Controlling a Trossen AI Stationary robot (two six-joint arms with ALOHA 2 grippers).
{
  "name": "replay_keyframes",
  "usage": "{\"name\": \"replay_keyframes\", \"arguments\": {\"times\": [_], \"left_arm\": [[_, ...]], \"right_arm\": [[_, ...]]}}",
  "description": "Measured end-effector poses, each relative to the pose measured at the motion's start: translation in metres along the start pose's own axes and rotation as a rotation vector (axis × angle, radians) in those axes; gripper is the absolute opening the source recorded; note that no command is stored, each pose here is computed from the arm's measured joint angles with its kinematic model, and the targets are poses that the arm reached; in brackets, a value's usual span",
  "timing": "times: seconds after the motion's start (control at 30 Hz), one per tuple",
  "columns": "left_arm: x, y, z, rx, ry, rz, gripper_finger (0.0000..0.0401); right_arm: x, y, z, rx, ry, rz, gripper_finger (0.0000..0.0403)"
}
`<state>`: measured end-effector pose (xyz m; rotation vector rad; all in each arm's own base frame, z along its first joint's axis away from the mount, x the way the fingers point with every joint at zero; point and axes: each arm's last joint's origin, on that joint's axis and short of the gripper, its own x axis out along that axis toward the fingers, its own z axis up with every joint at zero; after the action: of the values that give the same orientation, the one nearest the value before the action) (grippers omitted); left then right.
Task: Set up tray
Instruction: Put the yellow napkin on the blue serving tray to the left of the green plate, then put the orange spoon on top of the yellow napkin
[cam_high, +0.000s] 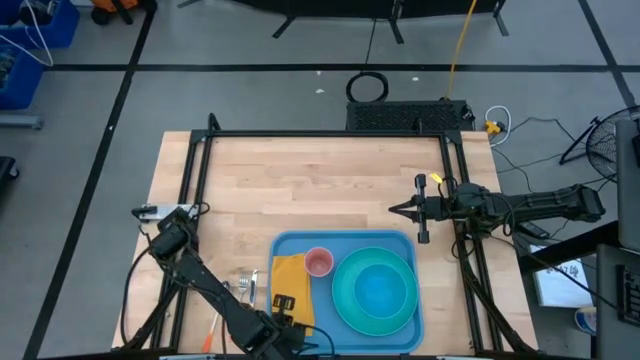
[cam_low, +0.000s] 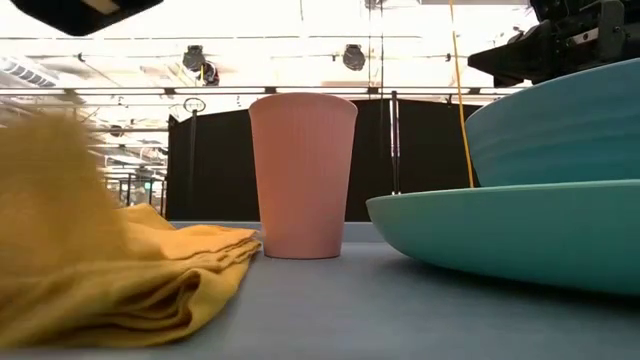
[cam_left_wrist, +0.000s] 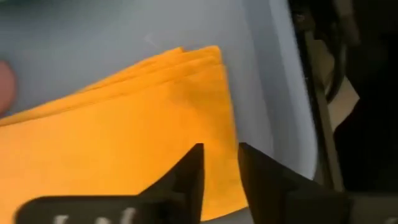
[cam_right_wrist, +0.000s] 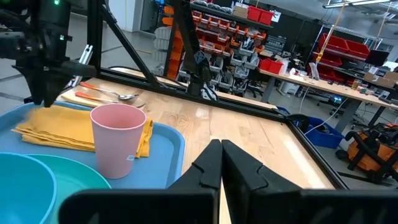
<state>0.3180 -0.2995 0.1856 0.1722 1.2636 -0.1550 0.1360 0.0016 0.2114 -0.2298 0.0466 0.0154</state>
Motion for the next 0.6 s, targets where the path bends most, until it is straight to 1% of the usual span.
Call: {"name": "replay_keyframes", "arguments": {"times": [0.17, 0.23, 0.3, 0.37, 0.47, 0.53, 0.6], "left_arm": [[-0.018, 0.006, -0.001, -0.024, -0.017, 0.027, 0.0149], [-0.026, 0.011, -0.004, -0.050, -0.003, 0.061, 0.0156], [-0.035, 0.015, -0.008, -0.057, 0.000, 0.110, 0.0154], [-0.048, 0.017, -0.012, -0.050, -0.031, 0.173, 0.0140], [-0.066, 0.018, -0.019, -0.049, -0.101, 0.256, 0.0106], [-0.076, 0.021, -0.028, -0.084, -0.138, 0.298, 0.0075], [-0.088, 0.029, -0.041, -0.153, -0.187, 0.331, 0.0040]], "right_arm": [[0.000, 0.000, 0.000, 0.000, 0.000, 0.000, 0.0000], [0.000, 0.000, 0.000, -0.001, -0.001, -0.001, 0.0000], [0.000, 0.000, 0.000, -0.009, -0.001, -0.001, 0.0000], [0.000, 0.000, 0.000, -0.021, -0.001, 0.000, 0.0000], [0.000, 0.000, 0.000, -0.026, -0.003, -0.002, 0.0000], [0.000, 0.000, 0.001, -0.033, -0.007, -0.002, 0.0000], [0.000, 0.000, 0.001, -0.048, -0.006, -0.002, 0.0000]]}}
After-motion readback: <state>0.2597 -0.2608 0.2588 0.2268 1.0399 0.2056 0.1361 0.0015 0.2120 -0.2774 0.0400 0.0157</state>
